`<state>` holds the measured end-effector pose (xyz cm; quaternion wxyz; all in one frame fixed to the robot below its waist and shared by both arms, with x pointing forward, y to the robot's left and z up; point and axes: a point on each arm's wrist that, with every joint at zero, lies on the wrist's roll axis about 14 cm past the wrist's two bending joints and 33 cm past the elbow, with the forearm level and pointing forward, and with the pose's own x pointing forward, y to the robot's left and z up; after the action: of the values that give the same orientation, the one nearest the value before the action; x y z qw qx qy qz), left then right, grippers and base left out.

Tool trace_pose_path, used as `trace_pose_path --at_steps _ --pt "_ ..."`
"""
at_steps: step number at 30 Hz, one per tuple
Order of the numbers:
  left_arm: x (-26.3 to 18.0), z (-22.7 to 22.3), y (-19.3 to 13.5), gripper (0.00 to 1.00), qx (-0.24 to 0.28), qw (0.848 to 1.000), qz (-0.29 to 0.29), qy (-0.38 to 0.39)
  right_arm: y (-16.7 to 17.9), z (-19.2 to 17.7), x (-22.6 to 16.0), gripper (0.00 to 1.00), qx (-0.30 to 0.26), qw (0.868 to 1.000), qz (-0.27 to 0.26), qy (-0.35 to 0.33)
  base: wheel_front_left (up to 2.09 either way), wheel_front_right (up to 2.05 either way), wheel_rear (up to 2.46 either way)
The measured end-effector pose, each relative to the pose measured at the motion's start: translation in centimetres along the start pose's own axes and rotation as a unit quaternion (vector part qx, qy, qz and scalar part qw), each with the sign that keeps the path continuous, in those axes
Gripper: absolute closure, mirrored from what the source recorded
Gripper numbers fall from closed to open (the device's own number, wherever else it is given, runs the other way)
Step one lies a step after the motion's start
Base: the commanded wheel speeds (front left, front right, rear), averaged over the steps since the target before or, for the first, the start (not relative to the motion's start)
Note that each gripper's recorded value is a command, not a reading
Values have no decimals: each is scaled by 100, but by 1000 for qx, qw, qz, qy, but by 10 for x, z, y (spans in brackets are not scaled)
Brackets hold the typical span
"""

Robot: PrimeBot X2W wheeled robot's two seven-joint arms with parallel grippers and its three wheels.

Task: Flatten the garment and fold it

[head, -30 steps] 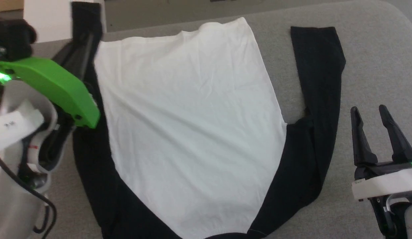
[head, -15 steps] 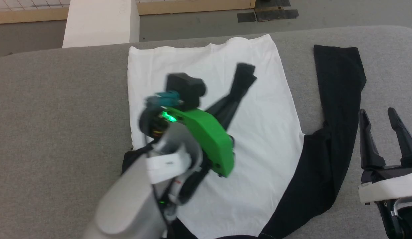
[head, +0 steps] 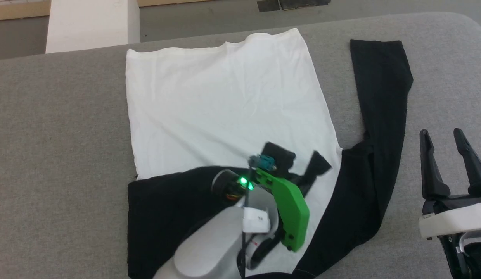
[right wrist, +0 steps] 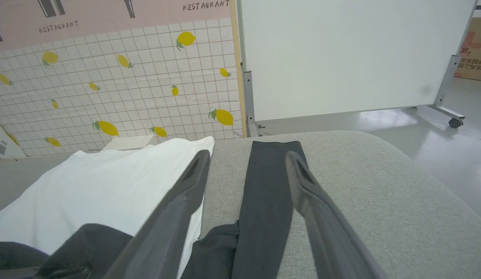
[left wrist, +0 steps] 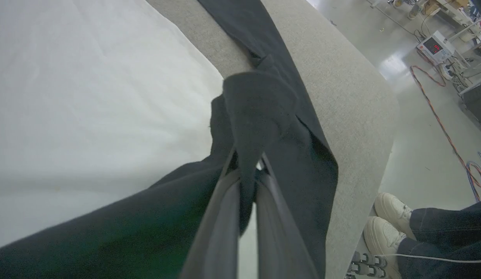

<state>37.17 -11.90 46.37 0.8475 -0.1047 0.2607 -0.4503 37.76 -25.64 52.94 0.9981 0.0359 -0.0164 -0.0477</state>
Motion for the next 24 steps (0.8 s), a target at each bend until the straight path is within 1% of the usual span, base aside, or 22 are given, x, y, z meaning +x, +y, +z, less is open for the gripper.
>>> trace_pose_path --at_steps 4,8,9,10,12,13,14,17,18,20,21,23,24 --pt "5 -26 -14 100 12 999 -27 38 -1 -1 -2 0 1 1000 -4 2 0 0 0" --pt "4 -51 -21 100 16 996 -41 76 -1 -2 -3 0 2 1000 -4 4 0 0 0" --pt "4 -56 -23 53 14 996 -45 82 -1 -3 -3 0 3 1000 -4 5 0 0 0" --pt "4 -58 -24 0 11 995 -46 84 -1 -4 -4 0 4 1000 -3 6 0 0 0" --pt "5 -56 -23 0 5 996 -39 76 0 -5 -4 0 5 1000 -2 8 0 0 0" --pt "5 -38 -15 0 -23 999 -20 35 2 -6 -4 0 6 1000 0 9 0 0 0" --pt "5 -27 -11 0 -35 999 -12 14 2 -7 -4 0 6 1000 2 10 0 0 0" --pt "-1 9 10 0 -51 996 20 -64 5 -9 -2 0 5 1000 8 13 0 0 0" --pt "-7 22 22 0 -52 994 36 -93 6 -9 0 0 4 1000 10 14 0 0 0" --pt "-21 44 49 0 -51 985 72 -146 7 -8 4 0 -1 1000 16 14 0 0 0" --pt "-31 55 66 0 -46 979 97 -175 7 -8 8 0 -4 1000 19 14 0 0 0" --pt "-56 72 101 0 -29 962 154 -225 7 -8 15 0 -11 1000 23 17 0 0 0" --pt "-67 77 113 0 -23 954 174 -244 6 -8 19 0 -15 999 24 19 0 0 0"
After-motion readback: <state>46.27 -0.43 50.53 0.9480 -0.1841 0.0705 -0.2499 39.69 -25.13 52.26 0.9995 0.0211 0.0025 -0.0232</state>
